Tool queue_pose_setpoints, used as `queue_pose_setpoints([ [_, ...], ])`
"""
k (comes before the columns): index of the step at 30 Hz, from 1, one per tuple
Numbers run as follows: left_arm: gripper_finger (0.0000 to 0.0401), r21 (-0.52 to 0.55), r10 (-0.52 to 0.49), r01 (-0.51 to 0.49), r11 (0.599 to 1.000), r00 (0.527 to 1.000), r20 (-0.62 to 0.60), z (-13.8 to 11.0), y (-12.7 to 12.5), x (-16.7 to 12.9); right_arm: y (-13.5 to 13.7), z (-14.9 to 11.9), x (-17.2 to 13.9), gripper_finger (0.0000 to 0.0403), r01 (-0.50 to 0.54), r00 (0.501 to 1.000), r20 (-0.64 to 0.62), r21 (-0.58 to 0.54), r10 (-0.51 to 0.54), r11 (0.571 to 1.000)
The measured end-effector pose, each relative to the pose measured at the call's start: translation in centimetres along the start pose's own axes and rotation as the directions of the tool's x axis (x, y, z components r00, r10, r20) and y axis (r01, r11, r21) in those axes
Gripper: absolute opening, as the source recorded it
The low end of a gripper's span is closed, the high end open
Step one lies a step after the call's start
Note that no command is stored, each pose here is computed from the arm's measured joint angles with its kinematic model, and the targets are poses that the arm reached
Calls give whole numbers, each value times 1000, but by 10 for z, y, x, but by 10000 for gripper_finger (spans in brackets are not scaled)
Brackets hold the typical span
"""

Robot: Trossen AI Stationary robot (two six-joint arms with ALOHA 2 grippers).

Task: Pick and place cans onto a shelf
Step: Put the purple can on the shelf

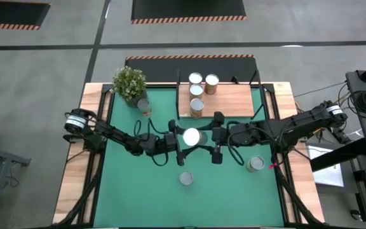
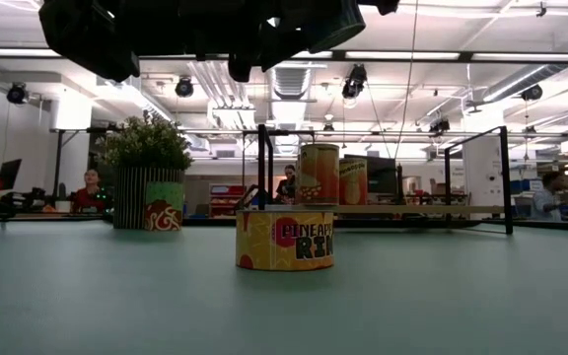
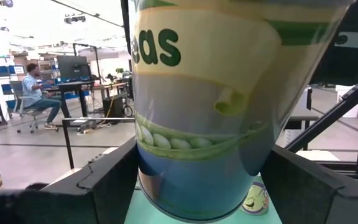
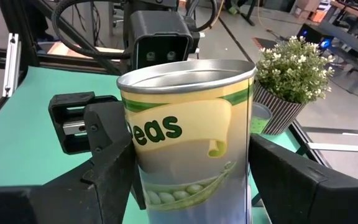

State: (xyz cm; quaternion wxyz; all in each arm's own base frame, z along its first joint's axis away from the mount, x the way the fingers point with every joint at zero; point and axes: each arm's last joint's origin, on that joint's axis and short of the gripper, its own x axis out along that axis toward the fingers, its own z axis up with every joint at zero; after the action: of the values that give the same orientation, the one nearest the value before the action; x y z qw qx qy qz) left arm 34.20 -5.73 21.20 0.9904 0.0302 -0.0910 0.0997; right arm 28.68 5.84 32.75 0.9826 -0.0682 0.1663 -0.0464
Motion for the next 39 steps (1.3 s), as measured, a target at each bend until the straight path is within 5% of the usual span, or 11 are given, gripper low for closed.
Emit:
queue_pose_setpoints([
  [22, 324, 3, -3, 3, 1000, 1000, 8, 1, 0, 0, -8, -22, -25, 271, 17, 979, 200, 53, -28, 998],
  [27, 325, 40, 66, -65, 997, 998, -18, 0, 0, -2, -16, -40, -35, 271, 159, 955, 242, 79, -173, 984],
  [32, 325, 65, 112, -110, 992, 993, -26, 5, -2, -13, -30, -75, -42, 271, 327, 889, 280, 165, -362, 931],
  [39, 325, 20, 100, -101, 995, 994, 48, 37, 6, -42, -67, -150, -38, 271, 505, 778, 195, 373, -598, 779],
])
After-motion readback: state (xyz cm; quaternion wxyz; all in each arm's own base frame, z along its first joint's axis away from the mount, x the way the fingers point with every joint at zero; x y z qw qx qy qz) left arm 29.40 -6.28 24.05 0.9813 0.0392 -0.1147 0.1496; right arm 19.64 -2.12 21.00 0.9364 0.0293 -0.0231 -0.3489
